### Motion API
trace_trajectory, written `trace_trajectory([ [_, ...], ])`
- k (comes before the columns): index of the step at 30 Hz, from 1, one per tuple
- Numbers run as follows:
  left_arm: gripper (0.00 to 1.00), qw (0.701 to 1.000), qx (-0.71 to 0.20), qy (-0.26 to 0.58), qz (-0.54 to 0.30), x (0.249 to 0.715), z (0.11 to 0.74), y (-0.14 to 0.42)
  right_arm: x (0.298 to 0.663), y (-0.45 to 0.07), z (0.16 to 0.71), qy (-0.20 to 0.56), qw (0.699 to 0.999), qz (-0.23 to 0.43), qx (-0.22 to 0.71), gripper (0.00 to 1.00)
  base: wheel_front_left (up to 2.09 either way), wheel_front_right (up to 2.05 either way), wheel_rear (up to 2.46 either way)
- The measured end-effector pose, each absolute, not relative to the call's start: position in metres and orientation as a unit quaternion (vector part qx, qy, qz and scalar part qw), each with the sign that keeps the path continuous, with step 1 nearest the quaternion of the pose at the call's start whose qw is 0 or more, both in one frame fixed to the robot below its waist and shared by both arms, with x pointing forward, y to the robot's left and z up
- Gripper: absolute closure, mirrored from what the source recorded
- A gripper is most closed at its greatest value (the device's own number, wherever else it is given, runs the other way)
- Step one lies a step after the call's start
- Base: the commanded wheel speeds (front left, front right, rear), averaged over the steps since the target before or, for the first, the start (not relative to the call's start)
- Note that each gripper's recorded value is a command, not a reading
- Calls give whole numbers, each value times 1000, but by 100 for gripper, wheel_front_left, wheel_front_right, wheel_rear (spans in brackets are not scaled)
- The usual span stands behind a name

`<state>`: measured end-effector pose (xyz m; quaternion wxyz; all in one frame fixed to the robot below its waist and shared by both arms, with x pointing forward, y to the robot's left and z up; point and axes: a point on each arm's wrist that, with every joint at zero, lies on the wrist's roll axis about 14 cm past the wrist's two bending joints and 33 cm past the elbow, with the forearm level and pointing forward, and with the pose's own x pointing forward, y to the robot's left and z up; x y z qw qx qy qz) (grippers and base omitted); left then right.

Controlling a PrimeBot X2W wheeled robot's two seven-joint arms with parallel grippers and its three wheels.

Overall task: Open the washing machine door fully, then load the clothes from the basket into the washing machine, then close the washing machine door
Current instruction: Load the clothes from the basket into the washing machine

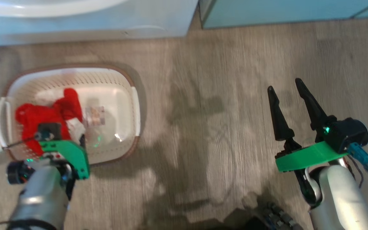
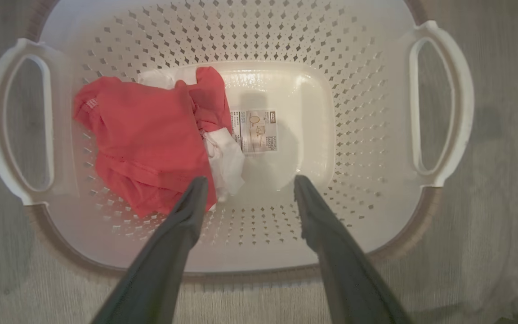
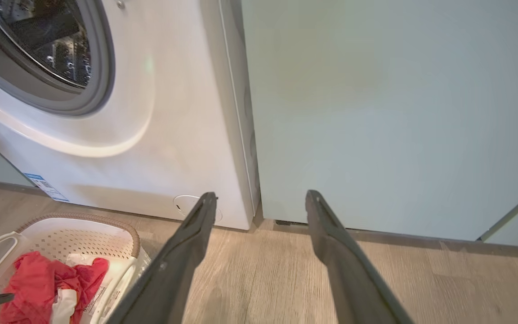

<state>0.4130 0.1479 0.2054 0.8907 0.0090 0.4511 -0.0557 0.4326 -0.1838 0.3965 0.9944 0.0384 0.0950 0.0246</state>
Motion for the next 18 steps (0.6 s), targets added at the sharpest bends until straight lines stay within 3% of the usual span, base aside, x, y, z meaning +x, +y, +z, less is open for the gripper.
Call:
trace_trajectory([
  [9,0,857,34,510,-61,428,151,154,439,-193,364,130,991,12,40,0,0,0,0],
  [18,0,834,8,552,-1,447,107,164,443,-190,337,158,987,20,39,0,0,0,0],
])
